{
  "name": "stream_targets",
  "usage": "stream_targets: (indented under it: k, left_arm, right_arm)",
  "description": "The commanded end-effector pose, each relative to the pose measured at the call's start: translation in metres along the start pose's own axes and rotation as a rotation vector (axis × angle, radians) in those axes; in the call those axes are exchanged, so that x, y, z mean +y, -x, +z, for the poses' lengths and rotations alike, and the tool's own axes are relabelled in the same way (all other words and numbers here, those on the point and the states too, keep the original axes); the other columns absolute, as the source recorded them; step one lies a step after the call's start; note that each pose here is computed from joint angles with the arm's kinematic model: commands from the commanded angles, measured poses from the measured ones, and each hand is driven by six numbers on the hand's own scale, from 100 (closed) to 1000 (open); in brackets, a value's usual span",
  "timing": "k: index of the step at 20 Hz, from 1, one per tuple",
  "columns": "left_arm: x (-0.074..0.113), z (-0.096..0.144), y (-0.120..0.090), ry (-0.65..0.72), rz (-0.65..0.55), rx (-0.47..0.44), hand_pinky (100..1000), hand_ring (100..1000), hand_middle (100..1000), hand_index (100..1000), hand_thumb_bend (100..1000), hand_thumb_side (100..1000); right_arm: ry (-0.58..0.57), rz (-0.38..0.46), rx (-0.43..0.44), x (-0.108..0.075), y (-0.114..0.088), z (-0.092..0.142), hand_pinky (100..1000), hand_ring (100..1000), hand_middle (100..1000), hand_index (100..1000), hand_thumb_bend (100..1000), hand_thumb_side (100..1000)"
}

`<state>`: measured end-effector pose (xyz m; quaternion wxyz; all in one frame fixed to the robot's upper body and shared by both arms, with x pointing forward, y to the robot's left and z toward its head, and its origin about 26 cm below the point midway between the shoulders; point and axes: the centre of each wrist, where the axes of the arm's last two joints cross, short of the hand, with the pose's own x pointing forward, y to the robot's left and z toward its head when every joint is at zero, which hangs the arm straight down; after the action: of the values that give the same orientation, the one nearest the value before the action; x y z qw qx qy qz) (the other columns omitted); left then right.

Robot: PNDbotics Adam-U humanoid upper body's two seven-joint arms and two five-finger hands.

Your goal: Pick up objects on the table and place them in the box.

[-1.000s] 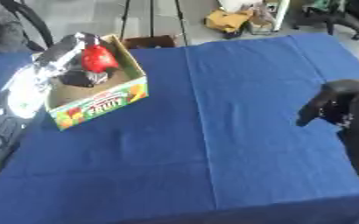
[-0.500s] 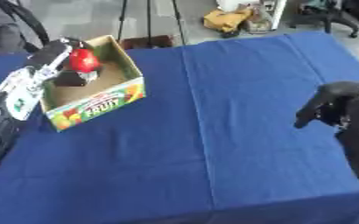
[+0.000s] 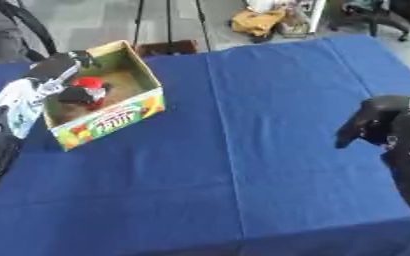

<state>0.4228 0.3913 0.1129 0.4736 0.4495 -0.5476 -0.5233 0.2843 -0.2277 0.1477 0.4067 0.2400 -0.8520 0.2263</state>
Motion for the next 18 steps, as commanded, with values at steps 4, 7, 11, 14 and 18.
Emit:
stream_targets:
  k: [4, 7, 11, 14, 18]
  left_arm:
    - [0.021, 0.002, 0.010, -0.030, -0.016, 0.028, 835, 802, 775, 811, 362, 1000]
    - [0.027, 0.001, 0.009, -0.054, -0.011, 0.025, 714, 713, 716, 785, 154, 950]
    - [0.036, 0.003, -0.001, -0.193, 0.060, -0.045, 616, 619, 659, 766, 100, 936]
    - [0.032, 0.015, -0.002, -0.267, 0.093, -0.101, 577, 584, 634, 759, 100, 939]
    - [0.019, 0.034, -0.004, -0.347, 0.146, -0.158, 527, 547, 610, 748, 100, 952]
  right_arm:
    - [-0.010, 0.017, -0.017, 0.000, -0.007, -0.003, 515, 580, 565, 733, 100, 553]
    - [-0.007, 0.017, -0.012, 0.000, -0.006, -0.002, 515, 580, 564, 732, 100, 554]
    - [0.004, 0.022, -0.002, 0.000, -0.005, 0.000, 515, 580, 564, 731, 100, 554]
    - [0.013, 0.026, 0.005, -0.001, -0.005, 0.002, 514, 580, 564, 730, 100, 556]
    - [0.033, 0.038, 0.016, -0.002, -0.005, 0.005, 514, 580, 563, 731, 100, 558]
